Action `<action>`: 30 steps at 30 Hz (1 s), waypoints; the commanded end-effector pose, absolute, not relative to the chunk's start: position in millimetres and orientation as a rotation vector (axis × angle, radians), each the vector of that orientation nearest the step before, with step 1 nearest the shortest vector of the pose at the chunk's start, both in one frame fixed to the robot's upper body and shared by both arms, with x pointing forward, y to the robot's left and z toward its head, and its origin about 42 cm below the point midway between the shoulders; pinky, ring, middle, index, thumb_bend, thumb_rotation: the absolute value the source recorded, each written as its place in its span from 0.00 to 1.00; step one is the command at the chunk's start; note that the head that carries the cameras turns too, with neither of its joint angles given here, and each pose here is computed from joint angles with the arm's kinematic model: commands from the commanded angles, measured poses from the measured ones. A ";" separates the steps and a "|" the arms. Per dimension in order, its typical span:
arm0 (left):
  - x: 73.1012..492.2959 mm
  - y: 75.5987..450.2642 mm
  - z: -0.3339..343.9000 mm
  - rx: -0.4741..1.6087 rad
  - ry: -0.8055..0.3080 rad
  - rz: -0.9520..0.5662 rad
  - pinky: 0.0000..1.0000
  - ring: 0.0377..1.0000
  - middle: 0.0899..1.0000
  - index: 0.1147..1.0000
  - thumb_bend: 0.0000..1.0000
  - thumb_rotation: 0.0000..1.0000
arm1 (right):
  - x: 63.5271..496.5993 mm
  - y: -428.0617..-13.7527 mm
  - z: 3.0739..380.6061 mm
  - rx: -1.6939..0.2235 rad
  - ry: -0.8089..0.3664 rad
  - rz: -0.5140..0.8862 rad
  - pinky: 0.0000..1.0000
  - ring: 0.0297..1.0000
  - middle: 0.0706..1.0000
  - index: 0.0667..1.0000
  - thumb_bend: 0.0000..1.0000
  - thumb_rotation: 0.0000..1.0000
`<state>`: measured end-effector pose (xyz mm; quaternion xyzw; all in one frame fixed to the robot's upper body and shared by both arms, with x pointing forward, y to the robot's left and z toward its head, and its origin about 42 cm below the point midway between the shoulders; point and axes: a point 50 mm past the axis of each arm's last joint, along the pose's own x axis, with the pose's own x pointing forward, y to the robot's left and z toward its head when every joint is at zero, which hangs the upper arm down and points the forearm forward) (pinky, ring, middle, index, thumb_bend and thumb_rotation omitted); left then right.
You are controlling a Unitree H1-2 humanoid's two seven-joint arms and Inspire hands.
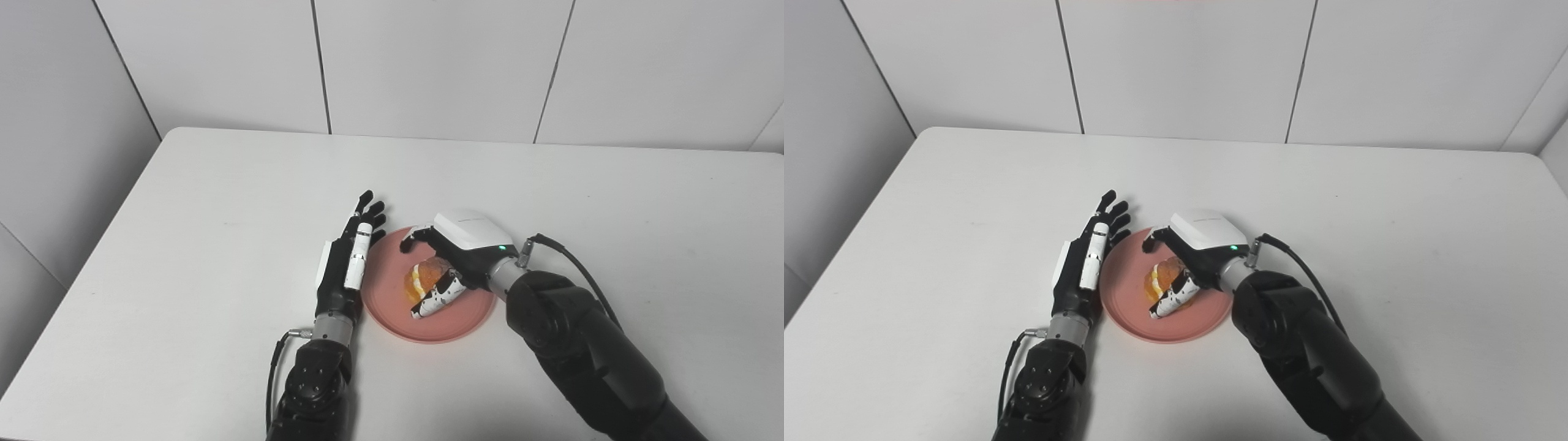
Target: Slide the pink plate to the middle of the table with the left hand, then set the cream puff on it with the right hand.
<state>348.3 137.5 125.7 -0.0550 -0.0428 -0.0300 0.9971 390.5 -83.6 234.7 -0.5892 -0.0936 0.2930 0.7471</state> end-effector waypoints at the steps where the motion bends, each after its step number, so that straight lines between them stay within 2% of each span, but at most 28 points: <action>1: 338.4 127.7 107.7 -0.118 0.023 -0.082 0.87 0.89 0.90 0.91 0.35 0.98 | 391.8 -81.1 255.4 -1.289 -0.269 0.609 0.44 0.64 0.87 0.88 0.76 0.30; 8: 339.0 128.9 107.4 -0.111 0.031 -0.079 0.89 0.88 0.90 0.91 0.37 0.98 | 389.1 -81.9 261.7 -1.299 -0.301 0.623 0.50 0.68 0.87 0.89 0.82 0.34; 15: 339.9 131.4 105.8 -0.119 0.028 -0.085 0.90 0.89 0.90 0.90 0.37 0.99 | 387.5 -87.5 271.1 -1.262 -0.367 0.616 0.49 0.68 0.86 0.93 0.86 0.43; 19: 340.5 133.3 104.5 -0.120 0.031 -0.083 0.90 0.91 0.91 0.90 0.38 1.00 | 388.9 -94.6 277.4 -1.216 -0.382 0.609 0.51 0.72 0.89 0.97 0.89 0.50; 23: 340.6 134.8 102.7 -0.134 0.030 -0.082 0.90 0.93 0.91 0.90 0.38 0.98 | 391.7 -102.6 281.7 -1.175 -0.402 0.599 0.59 0.79 0.94 1.00 0.95 0.62; 26: 340.0 135.9 102.7 -0.139 0.025 -0.081 0.89 0.92 0.91 0.90 0.40 0.95 | 393.0 -112.0 286.5 -1.113 -0.425 0.569 0.63 0.83 0.95 1.00 0.96 0.65; 30: 338.8 139.2 102.3 -0.132 0.026 -0.082 0.88 0.89 0.91 0.90 0.42 0.92 | 392.0 -127.6 293.1 -0.994 -0.457 0.510 0.61 0.84 0.96 1.00 0.95 0.66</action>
